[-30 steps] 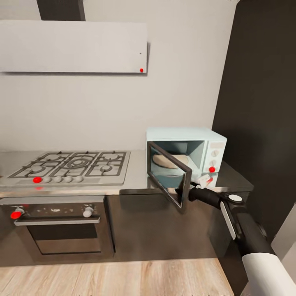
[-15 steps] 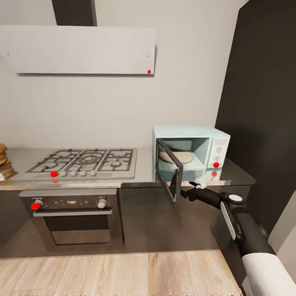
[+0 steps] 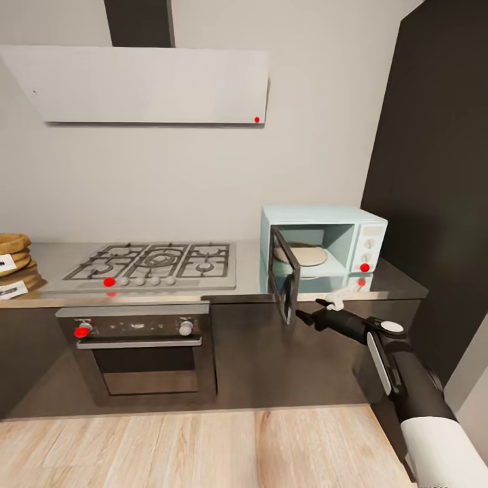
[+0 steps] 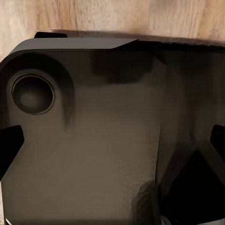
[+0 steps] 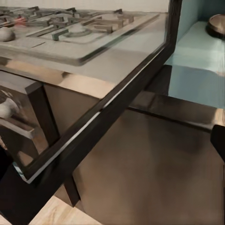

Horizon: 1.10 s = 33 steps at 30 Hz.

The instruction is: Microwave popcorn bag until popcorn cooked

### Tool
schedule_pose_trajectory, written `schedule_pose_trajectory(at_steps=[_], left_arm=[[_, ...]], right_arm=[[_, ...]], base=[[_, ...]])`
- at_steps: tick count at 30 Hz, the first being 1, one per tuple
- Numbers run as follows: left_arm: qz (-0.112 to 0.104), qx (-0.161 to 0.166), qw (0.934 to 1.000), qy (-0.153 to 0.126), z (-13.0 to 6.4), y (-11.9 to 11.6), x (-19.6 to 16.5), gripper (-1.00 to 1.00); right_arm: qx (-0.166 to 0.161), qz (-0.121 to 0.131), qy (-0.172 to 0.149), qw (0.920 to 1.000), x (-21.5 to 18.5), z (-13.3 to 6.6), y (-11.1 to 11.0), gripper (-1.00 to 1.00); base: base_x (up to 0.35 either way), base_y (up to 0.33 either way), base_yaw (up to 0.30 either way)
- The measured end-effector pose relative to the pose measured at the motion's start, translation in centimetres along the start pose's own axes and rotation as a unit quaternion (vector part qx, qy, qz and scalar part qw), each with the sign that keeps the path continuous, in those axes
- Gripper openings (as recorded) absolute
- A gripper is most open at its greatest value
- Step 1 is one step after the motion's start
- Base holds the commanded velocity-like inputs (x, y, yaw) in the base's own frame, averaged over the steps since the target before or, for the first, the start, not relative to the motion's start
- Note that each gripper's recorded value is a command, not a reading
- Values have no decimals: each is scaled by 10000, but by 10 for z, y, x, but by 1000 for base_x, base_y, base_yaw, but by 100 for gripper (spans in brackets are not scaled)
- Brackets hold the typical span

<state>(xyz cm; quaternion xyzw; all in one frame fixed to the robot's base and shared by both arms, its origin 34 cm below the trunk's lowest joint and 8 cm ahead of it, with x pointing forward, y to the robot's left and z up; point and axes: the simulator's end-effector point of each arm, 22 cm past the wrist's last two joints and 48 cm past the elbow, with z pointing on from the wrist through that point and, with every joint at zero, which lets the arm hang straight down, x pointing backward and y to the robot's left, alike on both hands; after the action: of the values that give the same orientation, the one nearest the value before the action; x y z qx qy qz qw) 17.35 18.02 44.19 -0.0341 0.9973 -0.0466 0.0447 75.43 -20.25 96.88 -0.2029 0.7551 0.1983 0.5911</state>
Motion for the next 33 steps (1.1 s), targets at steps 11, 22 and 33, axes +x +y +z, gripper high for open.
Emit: schedule_pose_trajectory(at_steps=[11, 22, 33], left_arm=[[-2, 0, 10000, 0, 0, 0, 0, 100], [-3, 0, 10000, -6, 0, 0, -1, 100], [-13, 6, 10000, 1, 0, -1, 0, 100]], right_arm=[[80, 38, -39, 10000, -2, -4, -8, 100], [860, 548, -367, 9941, -5, -44, -78, 100], [1650, 1338, 1955, 9574, 229, -60, -107, 100]], base=[[0, 23, 0], [0, 0, 0], [0, 0, 0]])
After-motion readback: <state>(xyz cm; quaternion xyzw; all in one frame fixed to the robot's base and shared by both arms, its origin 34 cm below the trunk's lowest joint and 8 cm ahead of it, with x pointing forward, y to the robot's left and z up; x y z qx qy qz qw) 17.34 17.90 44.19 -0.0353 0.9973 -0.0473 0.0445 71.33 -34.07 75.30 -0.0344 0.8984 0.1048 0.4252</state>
